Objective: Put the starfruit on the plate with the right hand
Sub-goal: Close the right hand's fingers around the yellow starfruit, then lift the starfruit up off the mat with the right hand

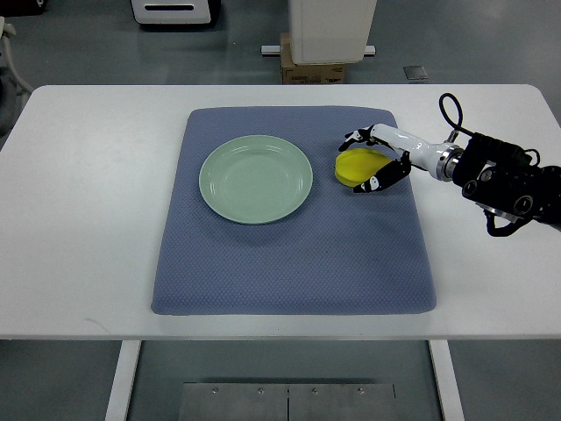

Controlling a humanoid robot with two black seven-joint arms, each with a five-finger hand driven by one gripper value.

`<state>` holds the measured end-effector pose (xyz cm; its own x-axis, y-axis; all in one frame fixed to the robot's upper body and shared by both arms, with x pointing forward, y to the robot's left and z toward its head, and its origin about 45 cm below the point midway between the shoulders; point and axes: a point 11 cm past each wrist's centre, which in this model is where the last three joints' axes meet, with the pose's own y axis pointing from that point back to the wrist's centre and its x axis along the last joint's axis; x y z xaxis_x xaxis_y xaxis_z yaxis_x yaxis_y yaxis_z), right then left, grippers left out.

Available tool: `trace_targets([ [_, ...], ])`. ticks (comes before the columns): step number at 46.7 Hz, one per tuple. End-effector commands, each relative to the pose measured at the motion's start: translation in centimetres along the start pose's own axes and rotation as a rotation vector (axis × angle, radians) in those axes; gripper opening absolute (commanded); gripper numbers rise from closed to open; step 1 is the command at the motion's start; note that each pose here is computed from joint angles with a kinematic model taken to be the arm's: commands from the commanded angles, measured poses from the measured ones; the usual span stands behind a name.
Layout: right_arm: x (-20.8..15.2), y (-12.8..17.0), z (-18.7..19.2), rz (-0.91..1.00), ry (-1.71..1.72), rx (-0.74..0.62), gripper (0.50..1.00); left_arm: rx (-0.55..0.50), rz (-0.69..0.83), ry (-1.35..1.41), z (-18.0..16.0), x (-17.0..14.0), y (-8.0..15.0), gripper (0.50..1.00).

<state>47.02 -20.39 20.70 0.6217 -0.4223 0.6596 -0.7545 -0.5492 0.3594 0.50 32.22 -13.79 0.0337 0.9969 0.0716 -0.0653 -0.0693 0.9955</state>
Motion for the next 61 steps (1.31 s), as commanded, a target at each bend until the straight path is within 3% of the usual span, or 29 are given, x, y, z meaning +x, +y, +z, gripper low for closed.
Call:
trace_targets([
  [1,-0.1,0.0,0.2,-0.001,-0.001,-0.003,0.895,0.000,0.000,0.001,0.0,0.0,0.0,1.000],
  [13,-0.4,0.4,1.7,0.011,-0.011,-0.029,0.866,0.000,0.000,-0.001,0.0,0.0,0.0,1.000],
  [18,-0.5,0.4,2.0,0.016,-0.010,-0.035,0.828,0.000,0.000,0.001,0.0,0.0,0.0,1.000],
  [23,-0.5,0.4,1.9,0.019,-0.010,-0.034,0.711,0.000,0.000,-0.001,0.0,0.0,0.0,1.000],
  [26,-0.3,0.4,1.8,0.026,-0.012,-0.031,0.602,0.000,0.000,0.001,0.0,0.0,0.0,1.000],
  [28,-0.2,0.4,1.8,0.030,-0.013,-0.029,0.502,0.000,0.000,0.002,0.0,0.0,0.0,1.000],
  [61,1.9,0.0,-0.6,0.117,-0.143,0.062,0.500,0.000,0.000,0.001,0.0,0.0,0.0,1.000],
])
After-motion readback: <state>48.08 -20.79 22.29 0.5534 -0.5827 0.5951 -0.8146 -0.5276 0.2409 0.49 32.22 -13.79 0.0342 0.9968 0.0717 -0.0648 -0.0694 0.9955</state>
